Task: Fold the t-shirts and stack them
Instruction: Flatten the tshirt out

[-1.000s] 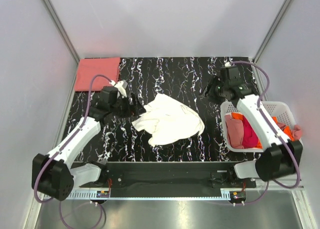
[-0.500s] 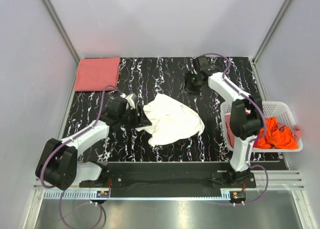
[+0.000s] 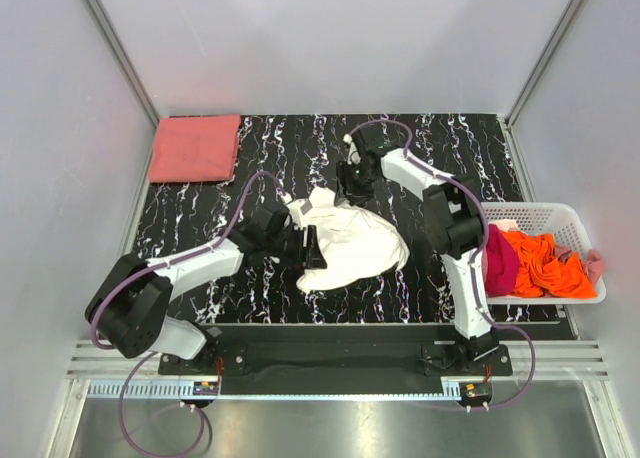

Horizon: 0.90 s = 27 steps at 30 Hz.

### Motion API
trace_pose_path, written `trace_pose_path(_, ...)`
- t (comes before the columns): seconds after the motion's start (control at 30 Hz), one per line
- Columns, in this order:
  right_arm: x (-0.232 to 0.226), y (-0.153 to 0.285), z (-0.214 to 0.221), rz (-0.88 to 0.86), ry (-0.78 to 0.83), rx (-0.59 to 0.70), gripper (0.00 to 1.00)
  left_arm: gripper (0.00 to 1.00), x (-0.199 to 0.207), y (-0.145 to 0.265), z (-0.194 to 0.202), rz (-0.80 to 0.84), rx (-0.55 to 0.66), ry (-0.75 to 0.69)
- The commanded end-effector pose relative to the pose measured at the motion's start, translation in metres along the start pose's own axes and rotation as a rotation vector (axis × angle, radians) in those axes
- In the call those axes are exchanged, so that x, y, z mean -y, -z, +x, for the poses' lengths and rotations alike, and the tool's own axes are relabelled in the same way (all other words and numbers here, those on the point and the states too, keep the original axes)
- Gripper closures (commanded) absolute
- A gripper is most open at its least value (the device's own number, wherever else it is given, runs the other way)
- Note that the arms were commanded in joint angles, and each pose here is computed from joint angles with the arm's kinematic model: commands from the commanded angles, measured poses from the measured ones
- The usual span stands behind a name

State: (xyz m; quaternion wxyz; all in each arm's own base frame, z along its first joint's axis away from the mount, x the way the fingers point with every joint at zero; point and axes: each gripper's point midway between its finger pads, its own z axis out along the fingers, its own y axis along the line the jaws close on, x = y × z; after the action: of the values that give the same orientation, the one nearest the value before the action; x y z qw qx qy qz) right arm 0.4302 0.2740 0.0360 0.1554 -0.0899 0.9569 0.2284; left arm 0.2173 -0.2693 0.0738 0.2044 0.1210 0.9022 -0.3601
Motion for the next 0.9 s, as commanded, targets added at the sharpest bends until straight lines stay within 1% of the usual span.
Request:
trace_pose_path(0.0, -0.037, -0.001, -0.012, -0.055, 0.165, 0.037, 0.44, 0.5, 0.014, 0.004, -0.034, 0.01, 0.099, -0.073)
trace_pose_path(0.03, -0.029, -0.004, -0.013, 0.018, 0.171, 0.047, 0.47, 0.75, 0.015, 0.008, -0.035, -0.002, 0.099, -0.073)
trace_pose_path(0.07, -0.023, -0.005, -0.017, 0.065, 0.162, 0.06, 0.72, 0.83, 0.012, 0.011, -0.04, -0.033, 0.114, -0.075)
trace_pose_path(0.1, -0.017, -0.006, -0.021, 0.106, 0.156, 0.074, 0.84, 0.93, 0.017, 0.018, -0.053, -0.048, 0.142, -0.087)
trace_pose_path(0.13, -0.009, 0.002, -0.037, 0.184, 0.155, 0.129, 0.98, 1.0, 0.017, 0.026, -0.063, -0.077, 0.163, -0.116)
trace_pose_path(0.17, -0.006, 0.009, -0.046, 0.225, 0.146, 0.163, 1.0, 1.0, 0.011, 0.039, -0.062, -0.143, 0.135, -0.11)
trace_pose_path(0.2, -0.014, 0.032, -0.073, 0.244, 0.147, 0.248, 1.0, 1.0, 0.017, 0.065, -0.106, -0.209, 0.246, -0.127)
trace_pose_path(0.23, -0.01, 0.051, -0.088, 0.294, 0.124, 0.299, 1.0, 1.0, 0.011, 0.084, -0.114, -0.273, 0.246, -0.127)
trace_pose_path(0.27, -0.018, 0.077, -0.106, 0.295, 0.112, 0.368, 1.0, 1.0, 0.022, 0.127, -0.161, -0.306, 0.395, -0.125)
trace_pose_path(0.3, -0.034, 0.116, -0.132, 0.281, 0.096, 0.461, 1.0, 1.0, 0.029, 0.15, -0.178, -0.312, 0.453, -0.125)
trace_pose_path(0.33, -0.033, 0.143, -0.148, 0.284, 0.049, 0.524, 1.0, 1.0, 0.031, 0.172, -0.186, -0.333, 0.484, -0.129)
trace_pose_path(0.37, -0.039, 0.168, -0.161, 0.265, 0.03, 0.581, 1.0, 1.0, 0.038, 0.195, -0.198, -0.35, 0.541, -0.141)
trace_pose_path(0.4, -0.053, 0.211, -0.176, 0.226, 0.016, 0.669, 1.0, 1.0, 0.053, 0.228, -0.214, -0.362, 0.63, -0.167)
trace_pose_path(0.43, -0.056, 0.229, -0.18, 0.195, -0.011, 0.7, 1.0, 1.0, 0.056, 0.238, -0.211, -0.38, 0.624, -0.196)
trace_pose_path(0.47, -0.052, 0.256, -0.184, 0.178, -0.04, 0.743, 1.0, 1.0, 0.062, 0.243, -0.21, -0.361, 0.624, -0.21)
trace_pose_path(0.5, -0.048, 0.256, -0.178, 0.168, -0.057, 0.72, 1.0, 1.0, 0.066, 0.247, -0.203, -0.343, 0.623, -0.22)
trace_pose_path(0.57, -0.045, 0.25, -0.161, 0.147, -0.071, 0.664, 1.0, 1.0, 0.068, 0.237, -0.185, -0.282, 0.583, -0.202)
trace_pose_path(0.6, -0.033, 0.235, -0.14, 0.169, -0.091, 0.617, 1.0, 1.0, 0.057, 0.228, -0.165, -0.282, 0.548, -0.185)
trace_pose_path(0.63, -0.028, 0.227, -0.129, 0.172, -0.117, 0.6, 1.0, 1.0, 0.052, 0.222, -0.157, -0.276, 0.543, -0.16)
trace_pose_path(0.67, -0.019, 0.216, -0.117, 0.188, -0.133, 0.586, 0.99, 1.0, 0.032, 0.204, -0.134, -0.297, 0.488, -0.13)
trace_pose_path(0.7, 0.001, 0.201, -0.091, 0.222, -0.165, 0.574, 0.99, 1.0, 0.026, 0.2, -0.124, -0.298, 0.479, -0.114)
trace_pose_path(0.73, 0.029, 0.186, -0.058, 0.296, -0.229, 0.544, 0.99, 1.0, 0.014, 0.189, -0.103, -0.294, 0.453, -0.079)
trace_pose_path(0.77, 0.031, 0.201, -0.067, 0.302, -0.258, 0.603, 1.0, 1.0, 0.008, 0.184, -0.092, -0.292, 0.436, -0.057)
trace_pose_path(0.8, 0.066, 0.183, -0.036, 0.4, -0.322, 0.552, 1.0, 1.0, 0.003, 0.177, -0.082, -0.286, 0.42, -0.004)
trace_pose_path(0.83, 0.078, 0.18, -0.024, 0.424, -0.377, 0.546, 0.99, 1.0, 0.0, 0.174, -0.073, -0.278, 0.424, 0.025)
trace_pose_path(0.87, 0.083, 0.181, -0.012, 0.439, -0.394, 0.544, 0.98, 1.0, -0.016, 0.158, -0.051, -0.295, 0.37, 0.073)
